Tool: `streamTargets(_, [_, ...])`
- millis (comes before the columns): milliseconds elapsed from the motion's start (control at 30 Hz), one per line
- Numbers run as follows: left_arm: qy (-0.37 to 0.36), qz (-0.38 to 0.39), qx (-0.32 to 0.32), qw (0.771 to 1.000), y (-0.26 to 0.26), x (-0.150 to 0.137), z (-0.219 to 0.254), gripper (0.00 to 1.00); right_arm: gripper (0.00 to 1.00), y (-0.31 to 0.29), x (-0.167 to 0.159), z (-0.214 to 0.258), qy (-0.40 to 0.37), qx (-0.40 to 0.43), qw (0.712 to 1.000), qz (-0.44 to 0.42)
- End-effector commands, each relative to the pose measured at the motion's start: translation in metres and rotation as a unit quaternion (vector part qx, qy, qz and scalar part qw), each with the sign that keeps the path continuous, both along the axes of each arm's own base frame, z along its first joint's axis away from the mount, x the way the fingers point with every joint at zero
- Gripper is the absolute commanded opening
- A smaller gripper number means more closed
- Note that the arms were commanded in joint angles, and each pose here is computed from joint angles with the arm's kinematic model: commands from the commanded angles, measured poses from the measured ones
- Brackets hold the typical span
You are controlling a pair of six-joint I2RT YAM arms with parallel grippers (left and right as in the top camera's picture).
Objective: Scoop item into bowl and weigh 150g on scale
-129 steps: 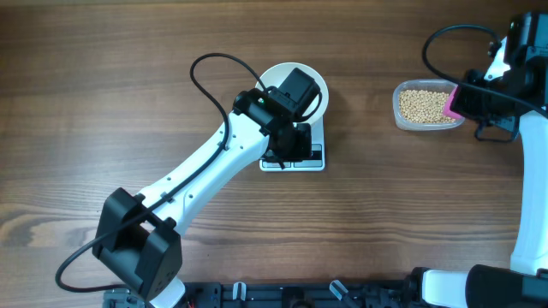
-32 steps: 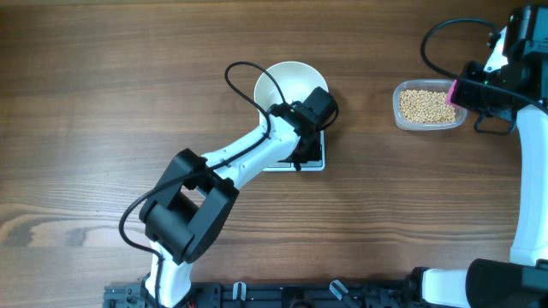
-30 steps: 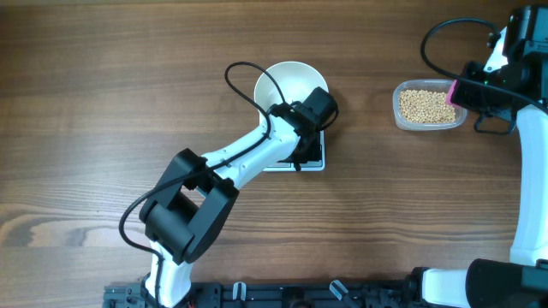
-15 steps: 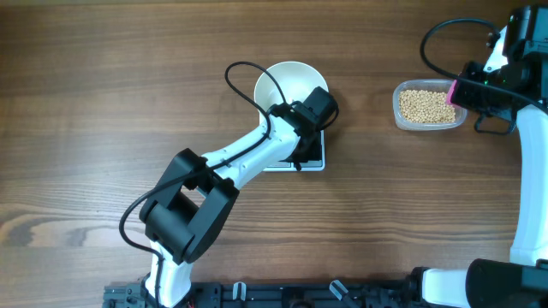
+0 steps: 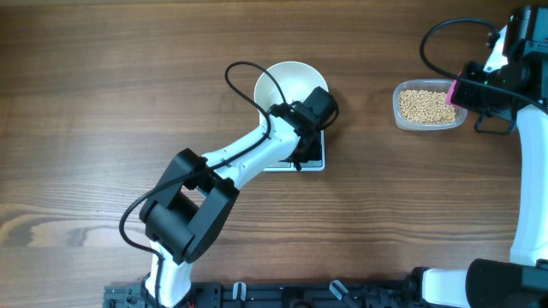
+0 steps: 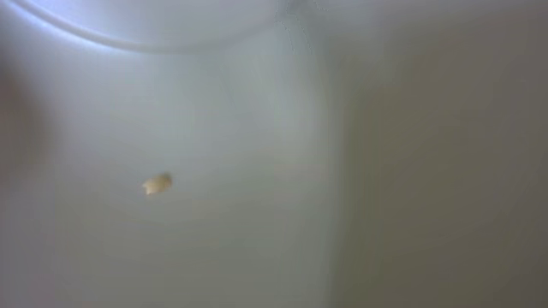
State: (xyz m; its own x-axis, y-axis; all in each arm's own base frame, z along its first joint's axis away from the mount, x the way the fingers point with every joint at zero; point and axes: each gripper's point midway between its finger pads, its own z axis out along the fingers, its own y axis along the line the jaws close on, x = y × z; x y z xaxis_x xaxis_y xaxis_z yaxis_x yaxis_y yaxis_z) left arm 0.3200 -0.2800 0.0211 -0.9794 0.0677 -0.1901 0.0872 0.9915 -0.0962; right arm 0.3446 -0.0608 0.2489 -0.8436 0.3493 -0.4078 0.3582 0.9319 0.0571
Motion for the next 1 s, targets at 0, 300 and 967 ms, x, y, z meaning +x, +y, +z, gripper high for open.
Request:
streamTargets(0, [0.009,-0.002,0.011,1.000,0.0035,-0.0033,-0.0107,0.04,0.04,0.0008,0.0013,-0.0055,0.007,0.001,1.000,0.007])
streamTargets(300, [0.009,-0.002,0.013,1.000,0.0041,-0.0031,-0.0109,0.04,0.04,0.0007,0.0014,-0.0055,0.007,0.001,1.000,0.007])
streamTargets(967, [0.014,-0.002,0.017,1.000,0.0064,-0.0057,-0.0115,0.04,0.04,0.0008,0.0015,-0.0055,0.006,0.001,1.000,0.007])
